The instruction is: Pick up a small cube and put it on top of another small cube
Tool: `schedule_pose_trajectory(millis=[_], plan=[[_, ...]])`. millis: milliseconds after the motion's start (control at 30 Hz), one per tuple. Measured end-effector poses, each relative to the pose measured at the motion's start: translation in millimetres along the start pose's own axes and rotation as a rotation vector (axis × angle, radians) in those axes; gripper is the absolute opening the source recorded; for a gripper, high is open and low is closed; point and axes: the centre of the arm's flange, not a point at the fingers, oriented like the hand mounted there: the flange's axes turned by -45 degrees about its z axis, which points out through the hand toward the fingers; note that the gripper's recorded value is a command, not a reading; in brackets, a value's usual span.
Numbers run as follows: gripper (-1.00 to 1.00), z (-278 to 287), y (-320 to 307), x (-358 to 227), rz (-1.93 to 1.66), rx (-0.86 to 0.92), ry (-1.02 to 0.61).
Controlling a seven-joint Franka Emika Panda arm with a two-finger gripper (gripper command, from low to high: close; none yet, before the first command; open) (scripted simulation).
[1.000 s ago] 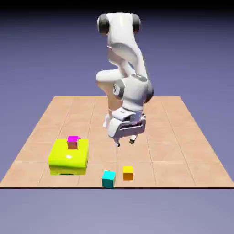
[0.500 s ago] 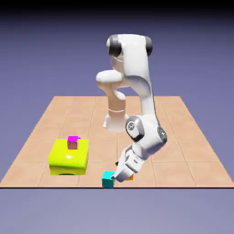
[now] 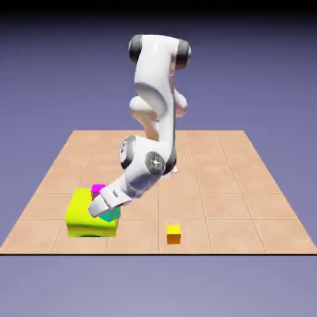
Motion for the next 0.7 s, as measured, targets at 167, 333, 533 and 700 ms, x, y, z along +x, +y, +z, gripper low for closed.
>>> schedule_pose_trajectory(millis=[167, 333, 533, 700], plan=[[-1.0, 85, -5, -98, 0.343, 0.351, -0.078], [-1.0, 128, -53, -113, 0.385, 0.546, -0.179], [1.0, 186, -84, -105, 0.384, 0.544, -0.18], [1.0, 134, -56, -112, 0.384, 0.543, -0.18]])
